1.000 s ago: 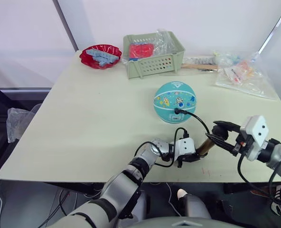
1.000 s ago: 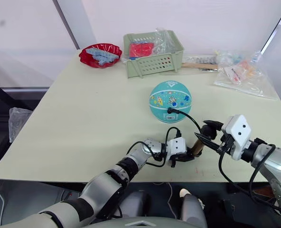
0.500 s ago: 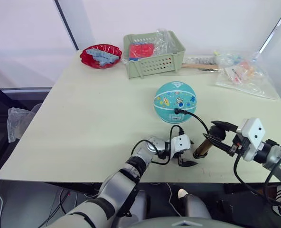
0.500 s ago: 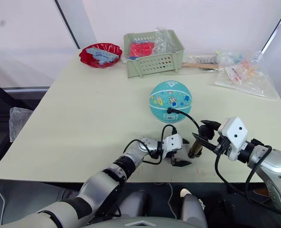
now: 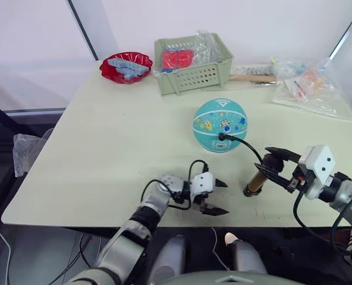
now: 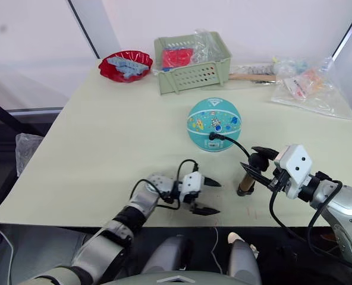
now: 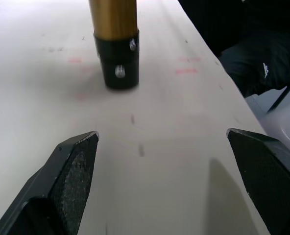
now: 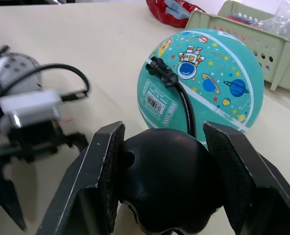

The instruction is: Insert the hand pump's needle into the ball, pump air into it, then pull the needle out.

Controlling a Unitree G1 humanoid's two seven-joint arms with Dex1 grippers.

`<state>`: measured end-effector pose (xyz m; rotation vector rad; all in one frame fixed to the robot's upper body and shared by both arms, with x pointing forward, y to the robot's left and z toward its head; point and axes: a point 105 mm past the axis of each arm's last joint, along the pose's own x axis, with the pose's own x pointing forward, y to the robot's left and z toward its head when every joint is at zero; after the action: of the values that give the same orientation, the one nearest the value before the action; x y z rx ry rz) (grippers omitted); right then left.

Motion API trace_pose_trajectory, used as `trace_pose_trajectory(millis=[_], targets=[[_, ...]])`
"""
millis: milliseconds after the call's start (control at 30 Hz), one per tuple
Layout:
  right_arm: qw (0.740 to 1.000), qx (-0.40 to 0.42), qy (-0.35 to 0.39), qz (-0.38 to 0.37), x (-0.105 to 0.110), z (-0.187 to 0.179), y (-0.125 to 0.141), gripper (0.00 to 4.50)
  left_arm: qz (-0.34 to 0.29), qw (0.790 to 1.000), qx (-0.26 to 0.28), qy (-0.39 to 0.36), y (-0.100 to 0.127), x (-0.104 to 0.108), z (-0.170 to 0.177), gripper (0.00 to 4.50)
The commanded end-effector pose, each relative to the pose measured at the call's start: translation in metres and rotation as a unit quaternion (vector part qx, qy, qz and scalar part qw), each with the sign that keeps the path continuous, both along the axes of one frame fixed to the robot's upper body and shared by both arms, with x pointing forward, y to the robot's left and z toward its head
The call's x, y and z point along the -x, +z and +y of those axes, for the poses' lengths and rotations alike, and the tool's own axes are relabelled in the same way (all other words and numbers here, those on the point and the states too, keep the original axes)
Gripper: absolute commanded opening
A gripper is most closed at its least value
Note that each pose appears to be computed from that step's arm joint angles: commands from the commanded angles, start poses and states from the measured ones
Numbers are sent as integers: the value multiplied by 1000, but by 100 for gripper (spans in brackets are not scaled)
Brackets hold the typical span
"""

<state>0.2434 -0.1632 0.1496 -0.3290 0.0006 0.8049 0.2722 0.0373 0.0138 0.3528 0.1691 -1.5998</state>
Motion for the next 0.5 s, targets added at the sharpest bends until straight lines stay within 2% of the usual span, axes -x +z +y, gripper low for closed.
trace_pose_trajectory(millis=[33, 300, 500], targets=[[998, 22, -40, 40, -2, -16, -23, 209, -31, 998, 50, -1, 35, -1, 17, 444], [998, 19, -51, 34, 0, -22, -20, 209, -53, 993, 97, 34, 77, 3, 62, 444], [998, 11, -63, 20, -1, -30, -13, 209, -50, 991, 113, 53, 92, 13, 86, 444]])
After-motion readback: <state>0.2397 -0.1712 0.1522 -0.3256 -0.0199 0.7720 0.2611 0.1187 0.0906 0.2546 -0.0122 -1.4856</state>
